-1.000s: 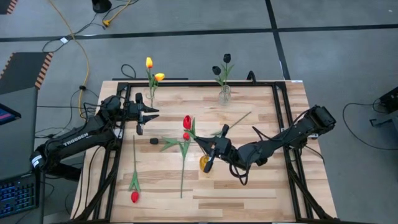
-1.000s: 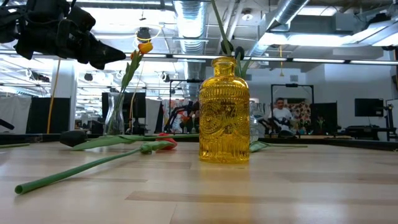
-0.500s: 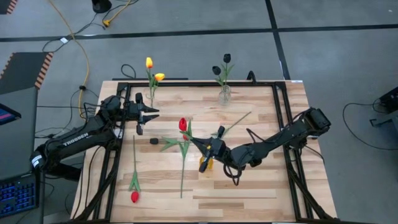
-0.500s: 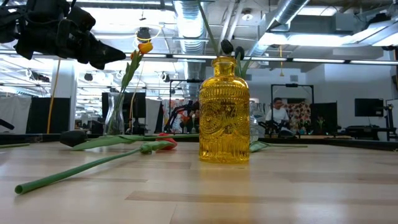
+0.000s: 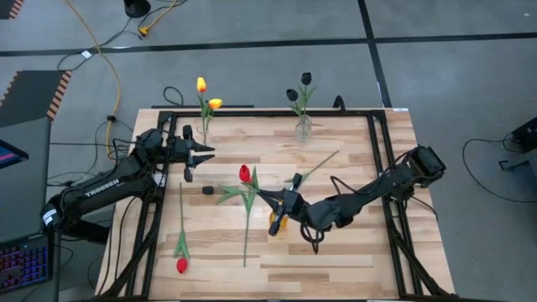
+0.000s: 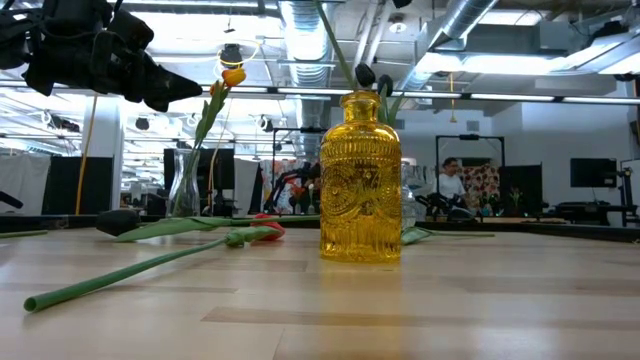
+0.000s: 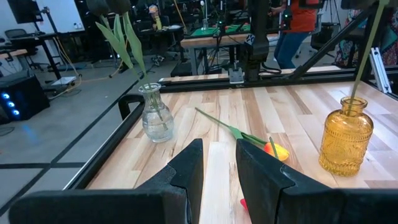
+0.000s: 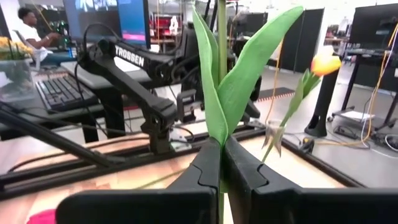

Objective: Sort flowers into vase by color
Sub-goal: Put the top right red flower into the yellow vase

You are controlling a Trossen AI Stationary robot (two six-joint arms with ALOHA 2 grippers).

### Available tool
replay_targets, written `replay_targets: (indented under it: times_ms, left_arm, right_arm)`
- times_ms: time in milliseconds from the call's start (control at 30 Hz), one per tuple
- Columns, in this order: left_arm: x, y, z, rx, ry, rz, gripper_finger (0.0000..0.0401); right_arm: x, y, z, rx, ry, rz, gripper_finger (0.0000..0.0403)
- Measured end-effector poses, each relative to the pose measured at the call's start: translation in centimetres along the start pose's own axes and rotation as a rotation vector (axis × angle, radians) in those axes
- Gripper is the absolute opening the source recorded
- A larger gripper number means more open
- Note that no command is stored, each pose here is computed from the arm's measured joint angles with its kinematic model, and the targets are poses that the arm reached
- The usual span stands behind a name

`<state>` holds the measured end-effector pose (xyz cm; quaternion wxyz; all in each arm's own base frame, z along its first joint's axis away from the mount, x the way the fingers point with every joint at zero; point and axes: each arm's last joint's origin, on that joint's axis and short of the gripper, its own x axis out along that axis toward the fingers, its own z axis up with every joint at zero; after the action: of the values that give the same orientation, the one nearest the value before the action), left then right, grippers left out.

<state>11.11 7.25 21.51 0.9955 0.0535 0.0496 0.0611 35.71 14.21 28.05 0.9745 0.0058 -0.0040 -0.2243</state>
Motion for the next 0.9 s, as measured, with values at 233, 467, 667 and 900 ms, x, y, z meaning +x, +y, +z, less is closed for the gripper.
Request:
replay_targets:
  times_ms: [233, 467, 667, 900]
  left_arm:
    - [0.00, 0.00, 0.00, 0.000, 0.000, 0.000, 0.0084]
    - [0.00, 0.00, 0.00, 0.000, 0.000, 0.000, 0.0084]
    - [0.00, 0.00, 0.00, 0.000, 0.000, 0.000, 0.0084]
    - [0.00, 0.00, -0.01, 0.000, 0.001, 0.000, 0.0084]
  right_arm:
    - [-0.45, 0.39, -0.35, -0.010, 0.025, 0.013, 0.0037]
    - [-0.43, 0.35, -0.51, -0.032, 0.037, 0.012, 0.0037]
    - [-0.41, 0.33, -0.55, -0.038, 0.040, 0.011, 0.0037]
    - [-0.41, 0.33, -0.55, -0.038, 0.040, 0.011, 0.0037]
